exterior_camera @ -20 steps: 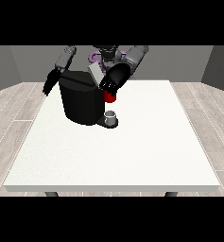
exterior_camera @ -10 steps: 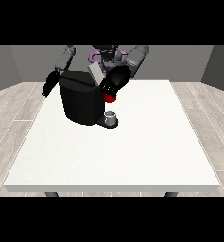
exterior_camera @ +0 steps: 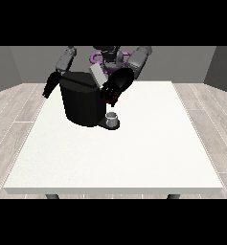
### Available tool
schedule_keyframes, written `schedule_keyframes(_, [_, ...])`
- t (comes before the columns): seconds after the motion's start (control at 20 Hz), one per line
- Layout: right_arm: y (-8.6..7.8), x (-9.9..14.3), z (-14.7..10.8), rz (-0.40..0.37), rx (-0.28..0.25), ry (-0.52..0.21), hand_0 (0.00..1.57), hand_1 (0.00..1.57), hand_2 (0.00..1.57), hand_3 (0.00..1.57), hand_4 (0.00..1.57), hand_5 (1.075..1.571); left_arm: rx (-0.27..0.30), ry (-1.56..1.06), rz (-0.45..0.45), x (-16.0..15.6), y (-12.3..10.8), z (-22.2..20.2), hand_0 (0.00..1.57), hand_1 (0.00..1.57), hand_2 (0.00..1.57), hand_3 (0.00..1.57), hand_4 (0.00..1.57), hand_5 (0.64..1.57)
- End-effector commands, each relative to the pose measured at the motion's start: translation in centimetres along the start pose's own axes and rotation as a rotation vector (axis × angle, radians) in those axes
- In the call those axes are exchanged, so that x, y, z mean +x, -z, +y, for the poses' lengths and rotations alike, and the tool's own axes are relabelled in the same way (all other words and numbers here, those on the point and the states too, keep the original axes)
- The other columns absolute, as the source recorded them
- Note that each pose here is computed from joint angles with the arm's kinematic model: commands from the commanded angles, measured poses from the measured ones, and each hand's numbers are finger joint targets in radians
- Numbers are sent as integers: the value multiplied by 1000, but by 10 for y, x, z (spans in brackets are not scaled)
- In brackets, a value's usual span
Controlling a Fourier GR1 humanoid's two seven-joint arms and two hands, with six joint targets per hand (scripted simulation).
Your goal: Insert the coffee pod into the coffee machine and close the lid
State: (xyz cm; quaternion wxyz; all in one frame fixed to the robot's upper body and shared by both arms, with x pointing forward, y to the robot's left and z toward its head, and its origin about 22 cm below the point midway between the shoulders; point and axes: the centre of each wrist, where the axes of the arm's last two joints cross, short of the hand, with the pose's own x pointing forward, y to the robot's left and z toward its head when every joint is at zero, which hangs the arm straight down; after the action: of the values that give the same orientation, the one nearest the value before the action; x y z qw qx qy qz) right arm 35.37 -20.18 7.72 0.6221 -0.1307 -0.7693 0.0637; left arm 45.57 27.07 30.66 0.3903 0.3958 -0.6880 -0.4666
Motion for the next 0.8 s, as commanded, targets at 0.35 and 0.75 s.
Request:
schedule_keyframes(0.35, [-7,-28,-13,74,-14,27,0,0,0,0,144,1571,-58,-4,17,4,2,-26,0,0,299,199,0,1571])
schedule_keyframes(0.75, [-53,-83,-27,296,-27,28,0,0,0,0,0,1571,-301,-185,55,-4,-24,-125,0,0,85,0,0,1571])
